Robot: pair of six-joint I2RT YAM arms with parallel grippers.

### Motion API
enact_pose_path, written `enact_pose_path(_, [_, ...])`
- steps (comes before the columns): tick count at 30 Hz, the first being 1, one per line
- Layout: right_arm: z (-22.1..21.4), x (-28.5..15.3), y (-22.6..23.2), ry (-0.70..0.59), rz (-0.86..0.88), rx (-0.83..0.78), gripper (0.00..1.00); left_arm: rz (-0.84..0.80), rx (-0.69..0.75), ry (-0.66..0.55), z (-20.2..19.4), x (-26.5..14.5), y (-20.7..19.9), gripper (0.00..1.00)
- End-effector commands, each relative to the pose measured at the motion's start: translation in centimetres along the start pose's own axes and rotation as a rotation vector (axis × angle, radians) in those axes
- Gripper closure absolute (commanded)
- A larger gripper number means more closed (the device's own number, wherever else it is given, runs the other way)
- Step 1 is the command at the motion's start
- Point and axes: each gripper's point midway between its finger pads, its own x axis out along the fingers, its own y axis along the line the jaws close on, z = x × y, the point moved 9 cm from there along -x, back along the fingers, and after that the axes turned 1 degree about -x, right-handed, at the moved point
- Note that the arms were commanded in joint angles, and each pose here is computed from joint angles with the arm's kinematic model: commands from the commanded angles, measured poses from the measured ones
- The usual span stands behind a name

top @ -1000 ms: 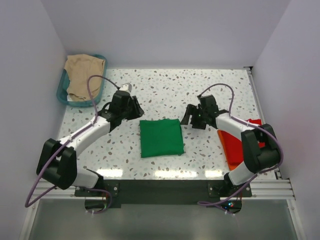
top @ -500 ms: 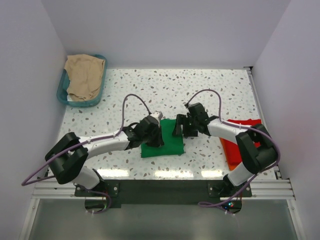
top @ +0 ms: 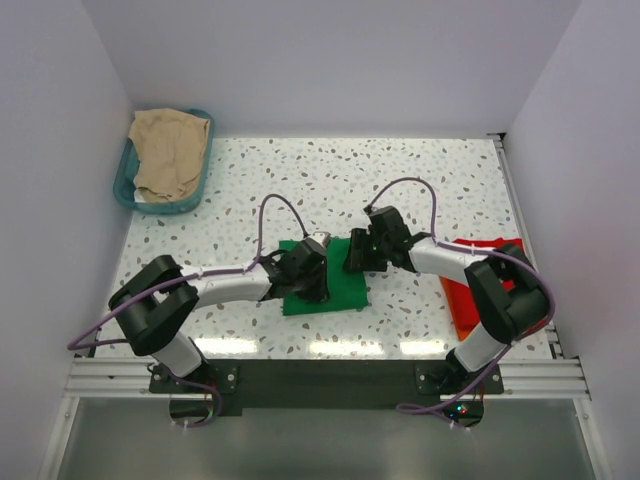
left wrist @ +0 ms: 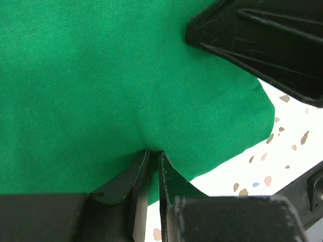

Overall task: Fold and stack the t-shirts
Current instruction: Neatly place the folded tshirt to the corner

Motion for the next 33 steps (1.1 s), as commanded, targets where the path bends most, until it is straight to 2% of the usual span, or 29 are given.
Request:
enact_pose_path(1, [-0.9,1.1,-0.4,0.032,-0.052,0.005,0.45,-0.014,-0.009,-0.06,1.3,0.0,-1.1,0.83])
enact_pose_path(6, [-1.0,1.6,-0.5,0.039,-0.073,0.008,0.63,-0.015,-0.01,-0.071,1.7,-0.3,-1.4,0.83])
enact_pose_path(7, [-0.9,1.7,-0.5,0.038,-0.079,0.006,0.76,-0.014,-0.008,-0.073,1.8,-0.5,-1.4,0.83])
enact_pose_path(9, [-1.0,1.7,-0.7,0.044,-0.102,0.007,0.89,-0.001,-0.002,-0.092,2.5,-0.9,-1.5,0.83])
enact_pose_path(10, [-0.9,1.7,-0.9,0.036,-0.126,0.009,1.0,0.005,-0.001,-0.098,2.7,-1.4,-1.5,0.83])
enact_pose_path(20, [1.3,-1.2,-1.5,-0.068,-0.387,0.076,1.0,-0.002,-0.061,-0.236,7.0,-6.8,1.1,0.82])
enact_pose_path(26, [3.7,-1.2,-2.3,-0.07,-0.549,0.115,1.0,-0.004,-0.061,-0.241,8.5,-7.7,1.7,0.82])
enact_pose_path(33, [8.2,-1.0,-4.5,-0.087,-0.605,0.236,1.0,-0.044,-0.08,-0.246,9.5,-9.2,2.7,0.82])
